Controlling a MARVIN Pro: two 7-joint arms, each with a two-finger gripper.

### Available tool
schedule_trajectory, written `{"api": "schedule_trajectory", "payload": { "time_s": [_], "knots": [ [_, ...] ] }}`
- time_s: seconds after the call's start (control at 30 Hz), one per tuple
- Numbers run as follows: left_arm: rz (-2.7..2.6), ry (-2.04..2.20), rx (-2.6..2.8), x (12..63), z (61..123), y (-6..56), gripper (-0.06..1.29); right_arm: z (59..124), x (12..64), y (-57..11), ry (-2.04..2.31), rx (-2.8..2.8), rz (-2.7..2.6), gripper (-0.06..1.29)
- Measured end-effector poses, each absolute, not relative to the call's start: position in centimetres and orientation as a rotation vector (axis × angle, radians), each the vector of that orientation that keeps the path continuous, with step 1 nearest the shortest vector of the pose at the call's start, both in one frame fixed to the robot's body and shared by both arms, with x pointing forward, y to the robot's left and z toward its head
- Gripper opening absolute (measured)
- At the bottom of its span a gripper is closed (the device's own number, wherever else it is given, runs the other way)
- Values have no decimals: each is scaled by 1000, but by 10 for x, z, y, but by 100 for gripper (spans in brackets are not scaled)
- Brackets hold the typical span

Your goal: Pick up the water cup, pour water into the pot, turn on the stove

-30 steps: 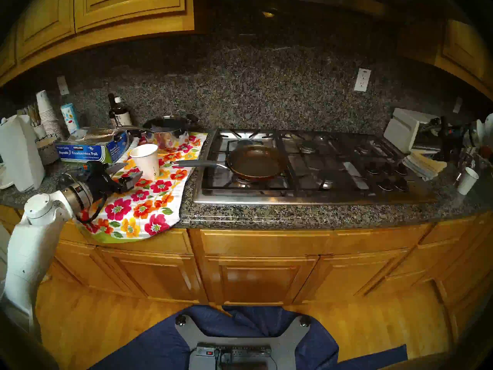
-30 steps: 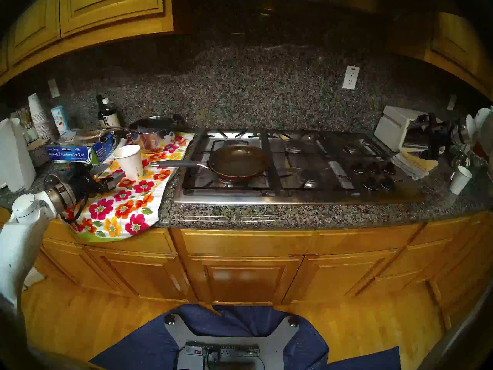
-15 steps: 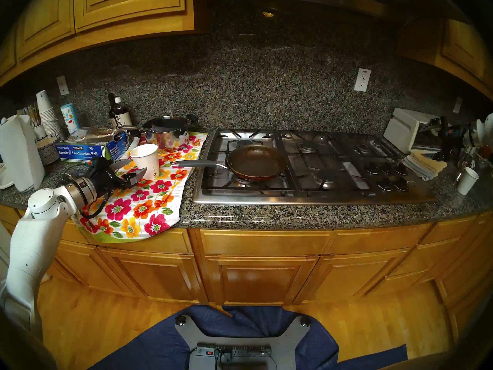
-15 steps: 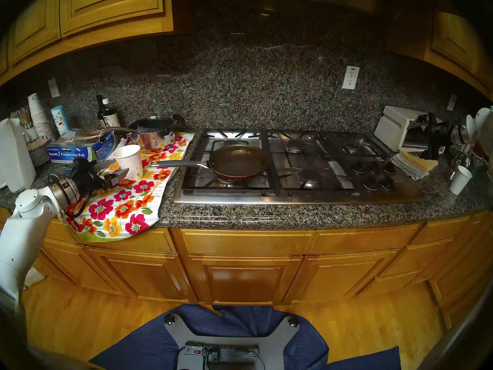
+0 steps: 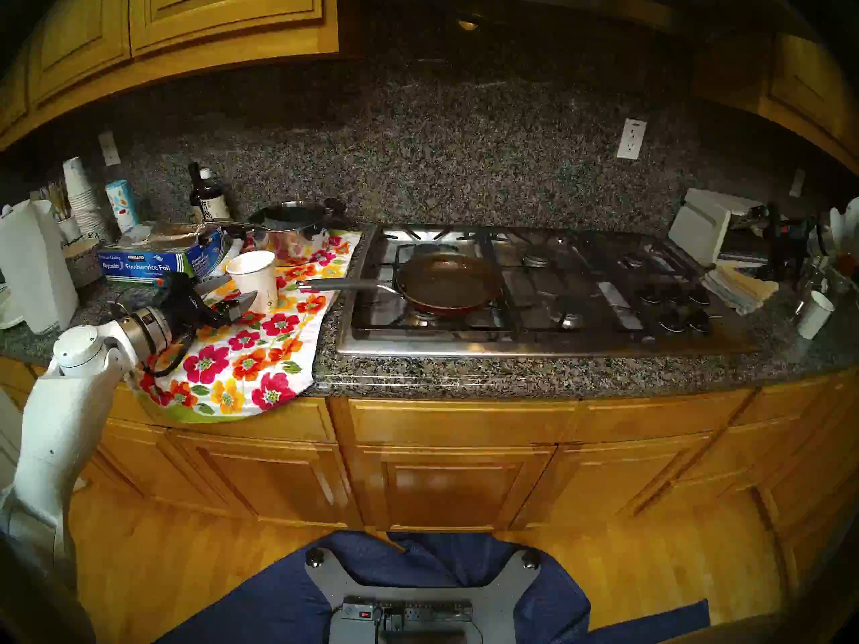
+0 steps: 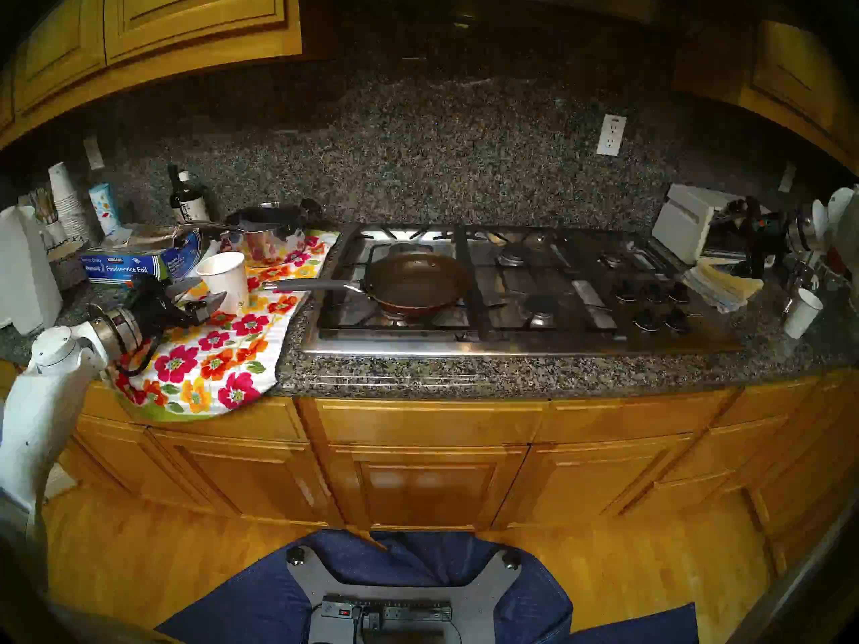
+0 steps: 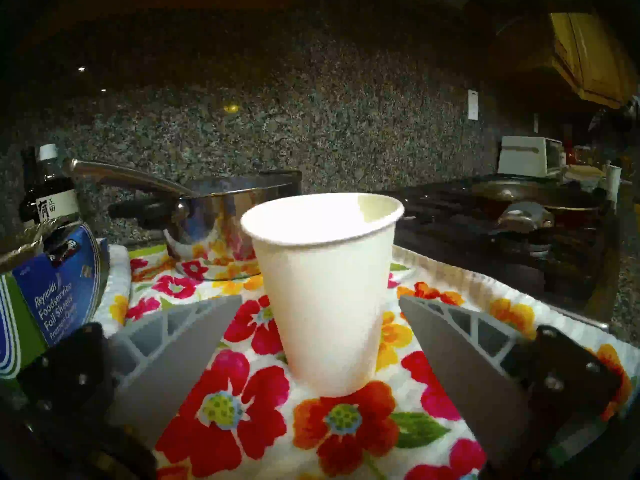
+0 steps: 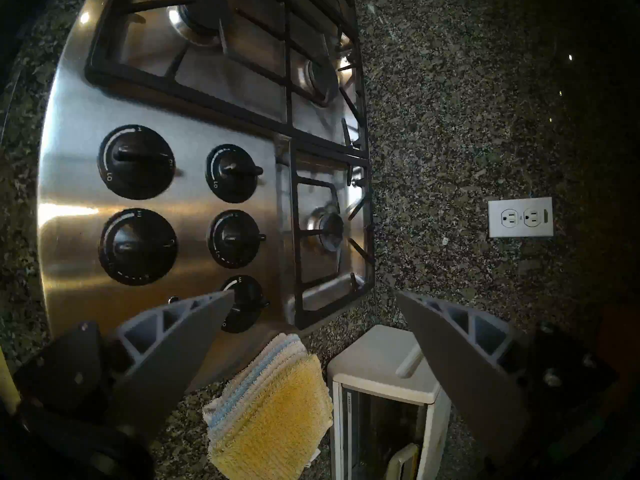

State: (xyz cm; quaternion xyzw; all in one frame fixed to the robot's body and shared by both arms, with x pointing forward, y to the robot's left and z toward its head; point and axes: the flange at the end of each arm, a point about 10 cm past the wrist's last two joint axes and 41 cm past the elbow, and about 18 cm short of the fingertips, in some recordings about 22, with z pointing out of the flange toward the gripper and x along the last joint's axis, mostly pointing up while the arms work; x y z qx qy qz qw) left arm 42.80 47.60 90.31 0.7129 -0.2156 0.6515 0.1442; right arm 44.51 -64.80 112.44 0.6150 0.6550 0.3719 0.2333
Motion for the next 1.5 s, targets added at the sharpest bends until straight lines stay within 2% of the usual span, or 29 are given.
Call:
{"api": "schedule_trajectory", "payload": {
  "time_s": [1.5],
  "knots": [
    [1827, -663, 2046, 474, 892, 459, 123, 1124, 445, -648, 1799, 1689, 1021, 122]
  ]
}}
